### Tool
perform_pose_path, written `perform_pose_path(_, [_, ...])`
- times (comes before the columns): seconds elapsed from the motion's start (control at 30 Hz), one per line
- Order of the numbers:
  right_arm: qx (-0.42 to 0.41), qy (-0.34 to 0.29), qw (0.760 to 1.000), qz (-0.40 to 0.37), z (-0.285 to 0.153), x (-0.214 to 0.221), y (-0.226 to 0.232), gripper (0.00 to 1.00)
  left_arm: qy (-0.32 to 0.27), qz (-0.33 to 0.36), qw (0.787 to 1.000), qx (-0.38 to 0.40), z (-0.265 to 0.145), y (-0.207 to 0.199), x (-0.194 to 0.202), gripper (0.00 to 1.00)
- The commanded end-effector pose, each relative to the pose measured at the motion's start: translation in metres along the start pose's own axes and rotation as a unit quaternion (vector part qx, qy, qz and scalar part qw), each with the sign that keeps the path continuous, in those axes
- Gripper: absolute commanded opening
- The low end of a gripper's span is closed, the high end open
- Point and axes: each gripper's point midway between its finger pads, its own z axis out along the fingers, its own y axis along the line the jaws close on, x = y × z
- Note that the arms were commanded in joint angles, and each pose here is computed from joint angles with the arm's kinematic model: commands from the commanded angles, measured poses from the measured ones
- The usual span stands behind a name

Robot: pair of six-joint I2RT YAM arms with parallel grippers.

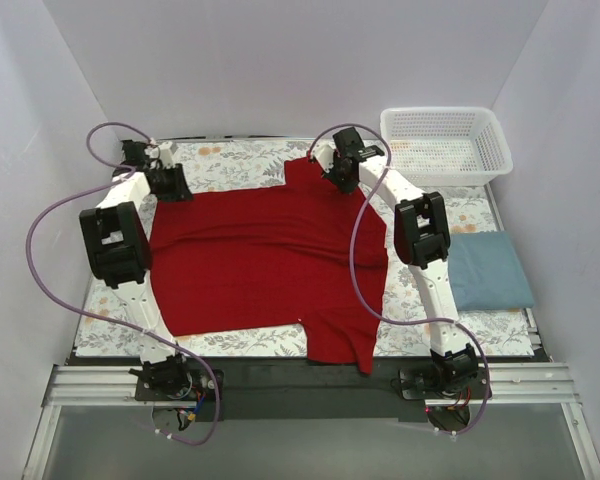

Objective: Fold and stack the t-shirts
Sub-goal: Flatten the tshirt out

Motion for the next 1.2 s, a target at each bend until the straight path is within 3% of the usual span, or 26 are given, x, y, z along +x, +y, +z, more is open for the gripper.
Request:
perform_pose_path(0.0, [0.047, 0.024, 0.997, -0.063, 0.018, 0.004, -0.016, 0.16, -0.024, -0.022, 0.999, -0.026, -0.048, 0.026, -0.009, 0.3])
perform_pose_path(0.23, [0.11, 0.041, 0.986, -0.116, 0.043, 0.007, -0.037, 0.13, -0.017, -0.05, 0.998, -0.046, -0.059, 0.066, 0.006, 0.29])
perform_pose_path(0.5, [0.245, -0.036, 0.959, -0.14, 0.056, -0.035, -0.088, 0.12, -0.011, -0.031, 0.997, -0.066, -0.047, 0.088, 0.008, 0.29])
perform_pose_path(0.83, [0.324, -0.095, 0.929, -0.154, 0.035, -0.071, -0.116, 0.19, -0.037, -0.019, 0.997, -0.063, -0.027, 0.102, -0.016, 0.29])
perform_pose_path(0.97, [0.334, -0.105, 0.924, -0.152, 0.005, -0.086, -0.116, 0.33, -0.054, 0.001, 0.997, -0.049, -0.039, 0.093, -0.037, 0.33])
perform_pose_path(1.1, [0.33, -0.143, 0.921, -0.153, -0.065, -0.115, -0.102, 0.58, -0.061, 0.034, 0.997, -0.012, -0.068, 0.063, -0.048, 0.39])
perform_pose_path(1.17, [0.32, -0.157, 0.921, -0.156, -0.089, -0.125, -0.093, 0.64, -0.057, 0.059, 0.997, 0.011, -0.082, 0.048, -0.045, 0.55])
